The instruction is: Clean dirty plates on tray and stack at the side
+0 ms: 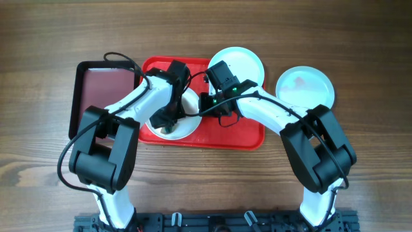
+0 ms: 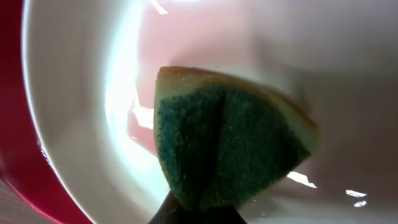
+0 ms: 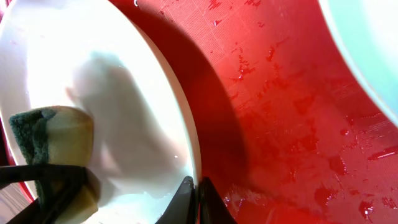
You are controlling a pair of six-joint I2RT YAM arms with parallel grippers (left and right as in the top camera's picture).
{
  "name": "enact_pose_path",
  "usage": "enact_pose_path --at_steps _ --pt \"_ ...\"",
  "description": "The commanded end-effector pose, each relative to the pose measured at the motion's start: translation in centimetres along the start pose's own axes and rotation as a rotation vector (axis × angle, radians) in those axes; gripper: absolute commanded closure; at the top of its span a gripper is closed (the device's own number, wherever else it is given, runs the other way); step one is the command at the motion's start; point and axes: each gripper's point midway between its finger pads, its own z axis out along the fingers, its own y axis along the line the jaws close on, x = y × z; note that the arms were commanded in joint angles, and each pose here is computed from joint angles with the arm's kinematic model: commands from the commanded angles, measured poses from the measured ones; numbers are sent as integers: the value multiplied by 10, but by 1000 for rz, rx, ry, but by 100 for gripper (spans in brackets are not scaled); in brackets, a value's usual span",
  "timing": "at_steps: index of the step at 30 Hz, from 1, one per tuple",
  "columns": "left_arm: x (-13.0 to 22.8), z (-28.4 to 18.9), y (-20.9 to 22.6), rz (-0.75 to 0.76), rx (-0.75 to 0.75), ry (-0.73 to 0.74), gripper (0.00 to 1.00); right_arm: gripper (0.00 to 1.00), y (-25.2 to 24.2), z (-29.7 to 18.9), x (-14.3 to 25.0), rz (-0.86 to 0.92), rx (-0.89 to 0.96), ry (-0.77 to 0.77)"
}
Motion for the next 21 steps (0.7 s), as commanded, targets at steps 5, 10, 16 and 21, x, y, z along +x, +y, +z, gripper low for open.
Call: enact_pose_path --at_steps 5,10,16,21 --pt "-4 55 15 406 -85 13 96 96 -12 0 -8 10 46 -21" --pt "-52 50 29 338 -199 -185 96 96 -12 0 -8 9 47 -22" --pt "-66 52 23 125 -109 -228 96 96 -13 0 -9 10 50 -24" --pt "-33 43 -62 378 382 -79 96 96 -12 0 -9 9 49 -25"
